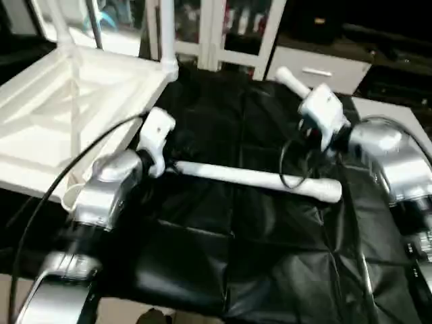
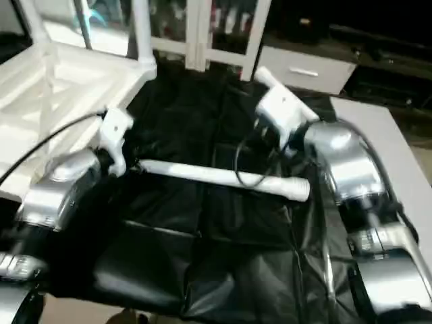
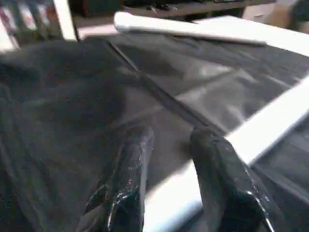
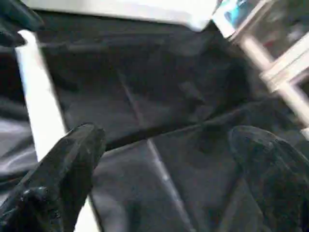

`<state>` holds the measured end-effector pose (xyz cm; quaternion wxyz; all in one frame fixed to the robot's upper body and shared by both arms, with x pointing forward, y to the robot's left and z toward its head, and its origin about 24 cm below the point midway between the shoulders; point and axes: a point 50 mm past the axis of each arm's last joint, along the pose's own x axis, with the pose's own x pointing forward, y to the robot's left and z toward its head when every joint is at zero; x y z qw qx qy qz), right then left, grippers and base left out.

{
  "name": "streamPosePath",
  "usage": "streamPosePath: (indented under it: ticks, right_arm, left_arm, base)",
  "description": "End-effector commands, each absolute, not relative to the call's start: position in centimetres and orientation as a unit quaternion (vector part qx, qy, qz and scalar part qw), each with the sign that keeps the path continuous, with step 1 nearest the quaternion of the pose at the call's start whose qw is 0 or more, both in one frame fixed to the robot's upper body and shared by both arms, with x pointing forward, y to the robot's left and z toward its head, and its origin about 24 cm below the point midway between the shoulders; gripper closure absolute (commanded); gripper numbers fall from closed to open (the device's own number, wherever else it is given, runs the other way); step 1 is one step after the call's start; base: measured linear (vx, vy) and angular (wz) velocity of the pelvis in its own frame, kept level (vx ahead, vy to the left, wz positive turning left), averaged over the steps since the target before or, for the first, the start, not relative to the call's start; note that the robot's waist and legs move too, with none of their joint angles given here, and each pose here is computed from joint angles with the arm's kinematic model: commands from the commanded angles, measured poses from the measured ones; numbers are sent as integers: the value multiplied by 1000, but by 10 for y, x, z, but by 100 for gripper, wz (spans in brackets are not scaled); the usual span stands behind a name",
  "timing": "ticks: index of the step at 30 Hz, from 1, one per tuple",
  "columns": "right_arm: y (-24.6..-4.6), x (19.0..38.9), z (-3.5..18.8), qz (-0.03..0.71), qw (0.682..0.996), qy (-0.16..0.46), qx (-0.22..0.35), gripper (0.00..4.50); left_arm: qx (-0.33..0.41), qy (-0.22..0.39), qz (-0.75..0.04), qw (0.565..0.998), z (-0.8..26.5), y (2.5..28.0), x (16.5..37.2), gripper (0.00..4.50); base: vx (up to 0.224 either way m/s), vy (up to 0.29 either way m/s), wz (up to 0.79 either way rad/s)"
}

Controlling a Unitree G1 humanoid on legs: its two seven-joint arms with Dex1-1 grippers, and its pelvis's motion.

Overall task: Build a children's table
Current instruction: Pick table leg

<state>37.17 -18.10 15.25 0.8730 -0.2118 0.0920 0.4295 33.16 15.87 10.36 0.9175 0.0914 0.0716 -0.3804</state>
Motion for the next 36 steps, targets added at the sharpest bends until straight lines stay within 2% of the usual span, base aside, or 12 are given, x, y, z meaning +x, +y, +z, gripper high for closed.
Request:
streamPosePath:
  ticks: [1, 6, 9, 12, 16, 18, 20, 27, 29, 32, 34, 36]
  right_arm:
    - [-185, 371, 138, 466, 852, 128, -200, 3]
    - [-190, 370, 125, 500, 827, 168, -192, 3]
    - [-204, 370, 114, 497, 813, 209, -218, 3]
    - [-207, 369, 112, 495, 809, 217, -230, 3]
    - [-216, 367, 101, 485, 787, 261, -277, 3]
    - [-219, 364, 87, 468, 764, 290, -334, 3]
    - [-217, 362, 77, 468, 751, 303, -353, 3]
    - [-221, 356, 67, 480, 719, 346, -365, 3]
    - [-221, 356, 72, 493, 712, 350, -357, 30]
    - [-221, 356, 75, 498, 712, 346, -354, 40]
    - [-222, 357, 77, 500, 708, 346, -358, 74]
    - [-223, 357, 79, 501, 706, 346, -362, 81]
  left_arm:
    - [77, 70, -418, 902, 111, 149, 323, 287]
    - [72, 82, -490, 865, 110, 146, 298, 287]
    - [62, 103, -527, 841, 110, 142, 275, 287]
    - [62, 109, -530, 838, 110, 142, 271, 287]
    - [64, 123, -531, 836, 108, 143, 263, 287]
    - [65, 130, -536, 832, 107, 142, 258, 287]
    - [64, 139, -543, 826, 107, 139, 253, 287]
    - [73, 144, -577, 800, 111, 133, 242, 287]
    - [86, 149, -593, 786, 113, 131, 236, 287]
    - [101, 147, -592, 786, 113, 132, 235, 287]
    - [127, 149, -582, 790, 113, 133, 236, 287]
    - [140, 150, -575, 792, 114, 134, 238, 287]
  base:
    - [0, 0, 0]
    - [0, 0, 0]
    - [0, 0, 0]
    - [0, 0, 0]
    - [0, 0, 0]
    - [0, 0, 0]
    - [0, 0, 0]
    - [0, 0, 0]
    - [0, 0, 0]
    - [0, 0, 0]
    - [0, 0, 0]
    - [0, 0, 0]
